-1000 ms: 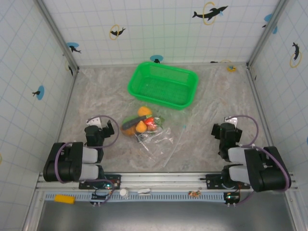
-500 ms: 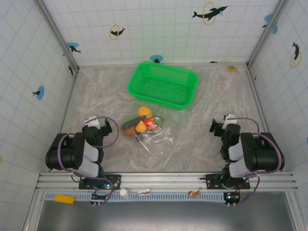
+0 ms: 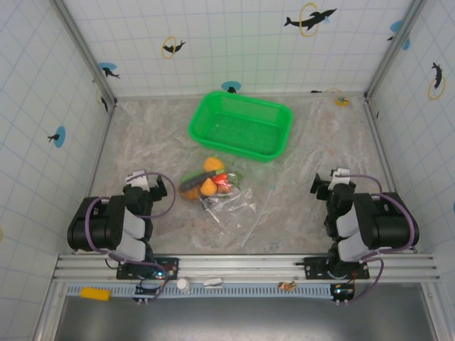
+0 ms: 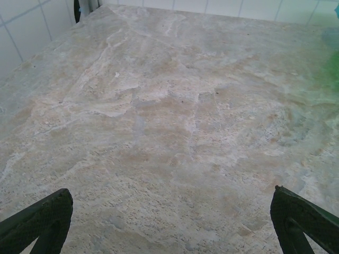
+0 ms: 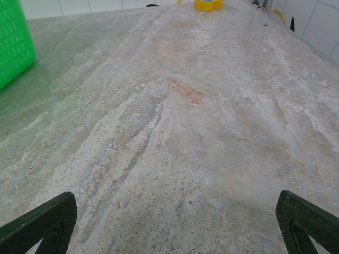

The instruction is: Place the food in the zip-top bag and seal the zipper

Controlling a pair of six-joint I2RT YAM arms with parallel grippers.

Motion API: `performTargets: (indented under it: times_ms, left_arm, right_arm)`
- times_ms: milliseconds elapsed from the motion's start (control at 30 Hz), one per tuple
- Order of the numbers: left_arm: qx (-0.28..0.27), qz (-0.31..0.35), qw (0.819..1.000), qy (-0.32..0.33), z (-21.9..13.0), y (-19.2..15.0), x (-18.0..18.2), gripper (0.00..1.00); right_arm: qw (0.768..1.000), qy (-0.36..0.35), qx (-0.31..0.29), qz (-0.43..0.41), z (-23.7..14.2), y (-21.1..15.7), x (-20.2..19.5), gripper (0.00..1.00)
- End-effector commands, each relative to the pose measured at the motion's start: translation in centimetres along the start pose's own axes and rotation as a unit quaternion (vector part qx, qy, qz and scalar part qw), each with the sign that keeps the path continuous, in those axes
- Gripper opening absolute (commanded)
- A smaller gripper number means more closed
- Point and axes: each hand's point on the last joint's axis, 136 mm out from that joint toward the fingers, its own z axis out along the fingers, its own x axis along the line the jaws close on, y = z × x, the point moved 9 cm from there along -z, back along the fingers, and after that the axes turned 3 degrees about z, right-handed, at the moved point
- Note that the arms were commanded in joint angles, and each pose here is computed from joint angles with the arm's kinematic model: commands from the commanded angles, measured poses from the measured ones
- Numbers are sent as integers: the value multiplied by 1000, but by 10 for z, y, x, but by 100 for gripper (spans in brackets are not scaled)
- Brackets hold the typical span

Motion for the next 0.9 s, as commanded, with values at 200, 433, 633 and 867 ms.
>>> performTargets:
  times_ms: [200, 433, 633, 867]
  left_arm:
    - [-15, -6, 999, 36, -2, 3, 6, 98]
    - [-15, -5, 999, 37, -3, 3, 6, 98]
    - [-15, -1, 999, 37, -2, 3, 5, 98]
    - [-16, -1, 999, 37, -2, 3, 5, 98]
  right_arm:
    - [1000, -5, -12, 3, -4, 0, -1, 99]
    - [1000, -5, -13, 3, -4, 0, -1, 99]
    - [1000, -5, -13, 3, -4, 0, -1, 99]
    - [1000, -4, -13, 3, -4, 0, -1, 99]
